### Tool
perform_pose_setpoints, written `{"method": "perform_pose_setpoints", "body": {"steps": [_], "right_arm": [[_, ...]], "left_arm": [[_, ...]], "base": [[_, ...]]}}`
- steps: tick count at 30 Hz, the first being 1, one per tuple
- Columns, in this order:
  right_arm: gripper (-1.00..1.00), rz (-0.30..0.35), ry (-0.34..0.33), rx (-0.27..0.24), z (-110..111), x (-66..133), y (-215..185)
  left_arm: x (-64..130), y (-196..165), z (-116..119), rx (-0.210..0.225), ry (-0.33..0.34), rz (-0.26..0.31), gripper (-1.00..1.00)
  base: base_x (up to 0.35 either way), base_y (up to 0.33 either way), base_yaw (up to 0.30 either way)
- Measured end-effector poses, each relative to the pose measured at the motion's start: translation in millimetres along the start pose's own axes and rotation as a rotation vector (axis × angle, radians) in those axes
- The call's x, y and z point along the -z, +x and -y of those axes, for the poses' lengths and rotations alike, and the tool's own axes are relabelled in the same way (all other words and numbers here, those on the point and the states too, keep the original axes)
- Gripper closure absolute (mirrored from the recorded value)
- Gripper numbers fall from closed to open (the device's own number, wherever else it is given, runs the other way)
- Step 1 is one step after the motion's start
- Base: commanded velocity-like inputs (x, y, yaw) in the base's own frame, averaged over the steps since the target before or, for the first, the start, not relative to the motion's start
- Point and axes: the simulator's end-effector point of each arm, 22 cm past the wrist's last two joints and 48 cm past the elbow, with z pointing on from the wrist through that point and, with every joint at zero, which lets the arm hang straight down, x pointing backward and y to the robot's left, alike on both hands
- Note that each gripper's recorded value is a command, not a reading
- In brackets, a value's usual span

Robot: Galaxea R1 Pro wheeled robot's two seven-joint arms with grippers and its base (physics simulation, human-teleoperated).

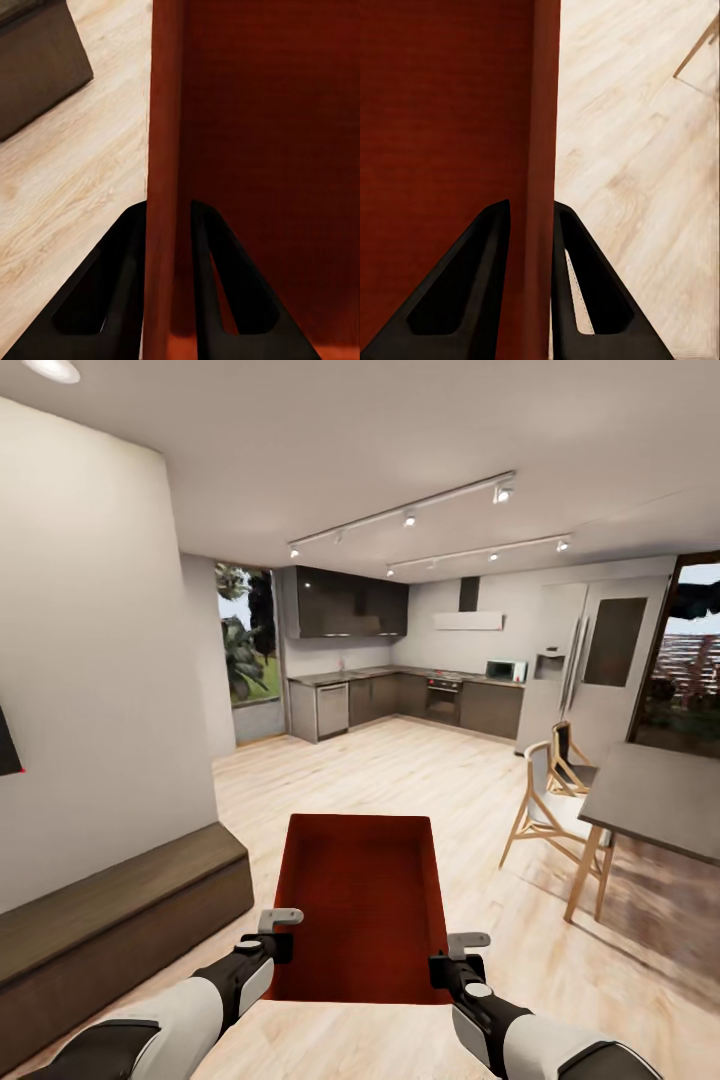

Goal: Move the two storage containers from the living room to the garage. In the garage, place one container on the floor and stack the other container on top of it (either order is fine).

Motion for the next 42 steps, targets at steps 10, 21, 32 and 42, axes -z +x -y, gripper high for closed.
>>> {"method": "perform_pose_setpoints", "body": {"steps": [10, 21, 32, 42], "right_arm": [[1.00, 0.004, 0.000, -0.001, 0.1, 0.7, -1.8], [1.00, 0.008, 0.000, -0.001, 0.2, 1.5, -3.9], [1.00, 0.012, 0.001, -0.001, 0.4, 2.3, -6.1], [1.00, 0.015, 0.001, -0.001, 0.5, 3.0, -8.0]], "left_arm": [[1.1, -1.9, 0.0, 0.000, 0.000, 0.004, 1.00], [2.3, -3.9, 0.0, 0.000, 0.000, 0.008, 1.00], [3.5, -5.9, -0.1, 0.000, 0.000, 0.012, 1.00], [4.5, -7.7, -0.1, 0.000, 0.000, 0.015, 1.00]], "base": [[0.000, 0.000, -0.280], [0.000, 0.000, -0.264], [0.000, 0.000, -0.252], [0.000, 0.000, -0.252]]}}
